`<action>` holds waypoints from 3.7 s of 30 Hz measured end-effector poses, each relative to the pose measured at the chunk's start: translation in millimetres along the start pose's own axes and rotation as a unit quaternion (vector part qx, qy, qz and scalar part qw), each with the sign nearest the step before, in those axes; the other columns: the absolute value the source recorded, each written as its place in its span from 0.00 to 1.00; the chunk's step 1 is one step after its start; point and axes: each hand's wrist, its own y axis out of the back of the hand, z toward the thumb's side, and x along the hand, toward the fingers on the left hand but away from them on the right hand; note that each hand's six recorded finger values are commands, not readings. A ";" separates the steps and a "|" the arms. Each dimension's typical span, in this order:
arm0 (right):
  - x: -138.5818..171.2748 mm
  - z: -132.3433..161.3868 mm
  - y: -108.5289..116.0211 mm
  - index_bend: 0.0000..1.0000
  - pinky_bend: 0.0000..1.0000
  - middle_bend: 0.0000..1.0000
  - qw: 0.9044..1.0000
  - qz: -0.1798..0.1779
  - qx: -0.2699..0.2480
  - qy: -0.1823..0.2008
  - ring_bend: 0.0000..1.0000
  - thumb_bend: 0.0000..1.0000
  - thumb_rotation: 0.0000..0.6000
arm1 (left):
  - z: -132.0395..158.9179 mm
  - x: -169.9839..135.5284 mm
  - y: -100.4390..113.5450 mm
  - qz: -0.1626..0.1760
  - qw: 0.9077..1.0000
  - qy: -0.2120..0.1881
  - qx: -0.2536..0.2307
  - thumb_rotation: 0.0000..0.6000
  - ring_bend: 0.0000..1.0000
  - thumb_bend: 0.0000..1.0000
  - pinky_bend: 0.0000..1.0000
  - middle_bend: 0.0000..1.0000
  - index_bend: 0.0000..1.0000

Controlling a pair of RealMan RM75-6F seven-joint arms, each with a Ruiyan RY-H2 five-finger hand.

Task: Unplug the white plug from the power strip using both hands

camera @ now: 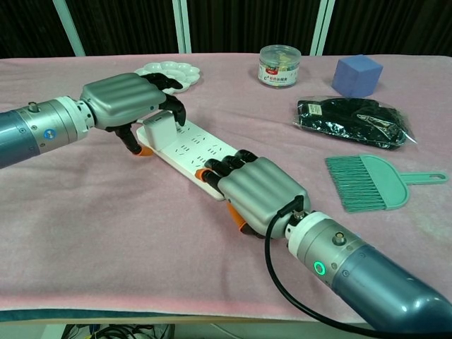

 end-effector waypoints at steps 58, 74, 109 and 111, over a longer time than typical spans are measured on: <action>1.8 -6.9 -1.6 0.25 0.08 0.12 1.000 0.008 0.006 -0.002 0.12 0.75 1.00 | 2.2 9.8 0.3 -0.031 0.997 0.021 -0.072 1.00 0.20 0.69 0.21 0.64 0.66; 1.9 -8.1 -2.8 0.28 0.08 0.12 1.000 0.011 0.008 0.000 0.12 0.74 1.00 | -6.7 24.4 21.2 -0.066 0.993 0.048 -0.083 1.00 0.22 0.71 0.22 0.66 0.69; 4.3 -11.8 -6.9 0.29 0.08 0.12 0.999 0.033 0.018 0.011 0.13 0.74 1.00 | -8.0 28.4 36.8 -0.085 0.975 0.085 -0.185 1.00 0.24 0.74 0.25 0.67 0.70; 4.5 -11.2 -7.7 0.29 0.08 0.12 0.999 0.035 0.018 0.013 0.13 0.74 1.00 | -8.1 27.2 36.8 -0.085 0.973 0.086 -0.196 1.00 0.24 0.74 0.25 0.67 0.70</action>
